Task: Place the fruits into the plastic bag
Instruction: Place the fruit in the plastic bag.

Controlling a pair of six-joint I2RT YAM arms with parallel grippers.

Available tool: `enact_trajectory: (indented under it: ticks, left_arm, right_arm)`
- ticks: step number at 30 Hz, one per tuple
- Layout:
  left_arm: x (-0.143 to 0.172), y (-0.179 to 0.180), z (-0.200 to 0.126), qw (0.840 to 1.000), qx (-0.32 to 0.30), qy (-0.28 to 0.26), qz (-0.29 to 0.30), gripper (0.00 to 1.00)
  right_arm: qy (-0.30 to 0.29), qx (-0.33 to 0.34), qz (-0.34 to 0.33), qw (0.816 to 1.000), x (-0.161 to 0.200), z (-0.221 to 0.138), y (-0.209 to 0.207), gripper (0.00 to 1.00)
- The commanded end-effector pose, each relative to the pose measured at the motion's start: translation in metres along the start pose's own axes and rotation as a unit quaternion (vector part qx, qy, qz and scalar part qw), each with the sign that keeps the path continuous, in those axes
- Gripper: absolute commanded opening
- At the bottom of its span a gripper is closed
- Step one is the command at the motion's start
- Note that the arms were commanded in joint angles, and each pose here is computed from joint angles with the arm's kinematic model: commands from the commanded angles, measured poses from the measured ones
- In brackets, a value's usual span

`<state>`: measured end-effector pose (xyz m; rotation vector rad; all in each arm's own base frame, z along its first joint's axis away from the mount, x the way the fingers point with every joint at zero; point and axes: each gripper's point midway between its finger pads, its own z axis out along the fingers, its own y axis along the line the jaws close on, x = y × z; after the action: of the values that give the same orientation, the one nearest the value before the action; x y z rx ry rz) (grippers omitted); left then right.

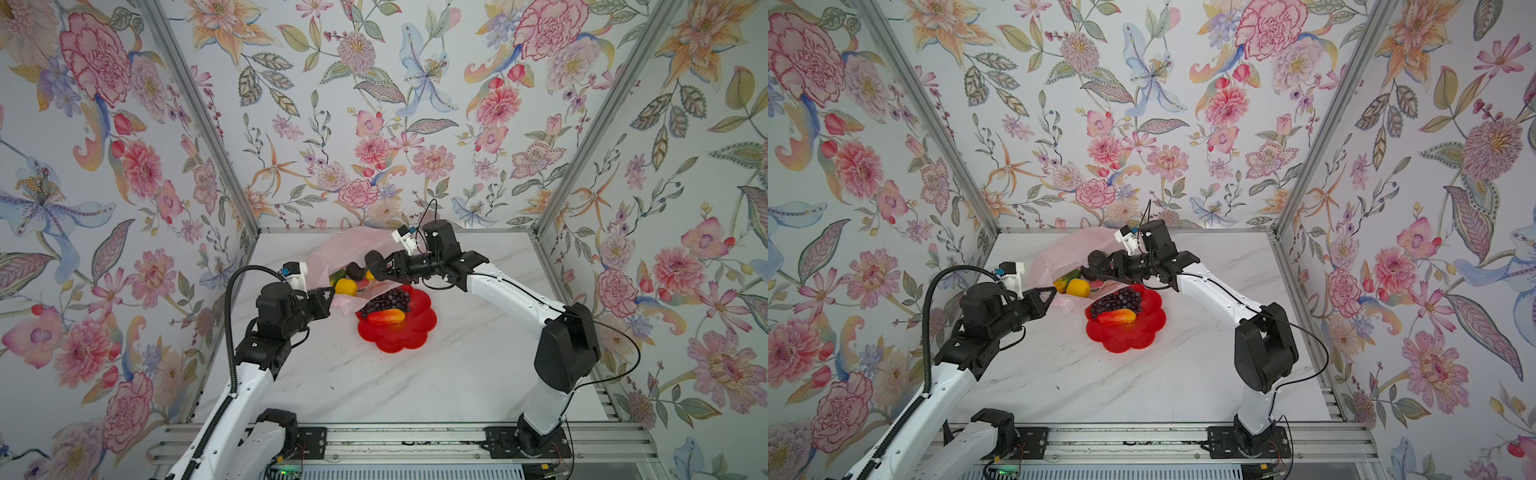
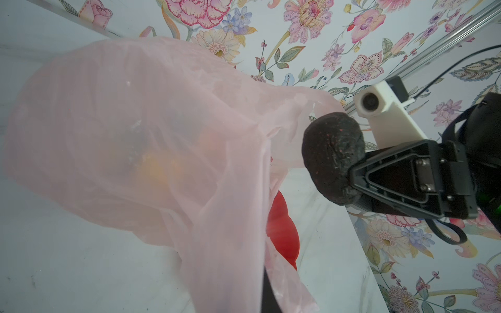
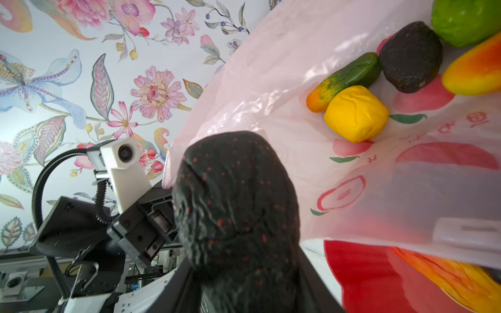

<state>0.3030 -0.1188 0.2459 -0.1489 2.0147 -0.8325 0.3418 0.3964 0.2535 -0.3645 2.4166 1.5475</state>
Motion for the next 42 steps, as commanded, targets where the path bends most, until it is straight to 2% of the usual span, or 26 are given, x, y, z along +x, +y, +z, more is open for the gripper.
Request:
enact_trajectory:
  ticks: [1, 4, 10, 17, 21, 24, 29, 33, 34, 35, 36, 37, 42]
  left_arm:
    - [-0.014, -0.011, -0.002, 1.0, 0.011, -0.013, 0.016, 0.0]
    - [-0.019, -0.01, -0.001, 1.0, 0.003, -0.016, 0.011, 0.0]
    - [-0.019, -0.021, -0.003, 0.999, 0.033, -0.015, 0.014, 0.0]
    - [-0.017, -0.03, 0.0, 0.996, 0.078, -0.03, -0.008, 0.0]
    - [-0.012, -0.026, 0.015, 0.995, 0.095, -0.029, -0.029, 0.0]
    - [-0.011, -0.027, 0.023, 0.992, 0.114, -0.034, -0.032, 0.0]
    - [-0.024, -0.035, 0.025, 0.991, 0.123, -0.05, -0.024, 0.0]
    - [-0.031, -0.04, 0.028, 0.991, 0.126, -0.048, -0.021, 0.0]
    - [-0.033, -0.039, 0.029, 0.991, 0.124, -0.049, -0.022, 0.0]
    - [-0.033, -0.039, 0.03, 0.991, 0.123, -0.048, -0.023, 0.0]
    - [-0.034, -0.038, 0.031, 0.991, 0.122, -0.048, -0.026, 0.0]
    - [-0.033, -0.038, 0.032, 0.991, 0.122, -0.046, -0.029, 0.0]
    - [-0.031, -0.032, 0.036, 0.992, 0.111, -0.043, -0.04, 0.0]
  right_arm:
    - [0.041, 0.044, 0.059, 0.996, 0.011, 0.015, -0.023, 0.31]
    - [0.065, 0.053, 0.056, 0.995, 0.021, 0.036, -0.022, 0.31]
    - [0.067, 0.087, 0.073, 0.991, 0.013, 0.068, -0.035, 0.31]
    - [0.01, 0.145, 0.098, 0.984, -0.015, 0.099, -0.062, 0.32]
    - [-0.012, 0.158, 0.087, 0.984, -0.031, 0.118, -0.077, 0.33]
    - [-0.024, 0.163, 0.106, 0.981, -0.043, 0.13, -0.098, 0.35]
    - [-0.059, 0.163, 0.115, 0.978, -0.067, 0.139, -0.12, 0.38]
    - [-0.081, 0.149, 0.115, 0.979, -0.082, 0.139, -0.124, 0.47]
    - [-0.083, 0.141, 0.116, 0.98, -0.085, 0.139, -0.123, 0.52]
    - [-0.086, 0.133, 0.116, 0.981, -0.089, 0.139, -0.121, 0.67]
    - [-0.088, 0.125, 0.115, 0.982, -0.091, 0.138, -0.119, 0.95]
    - [-0.088, 0.117, 0.114, 0.983, -0.093, 0.138, -0.117, 0.99]
    - [-0.079, 0.097, 0.105, 0.987, -0.093, 0.135, -0.104, 0.99]
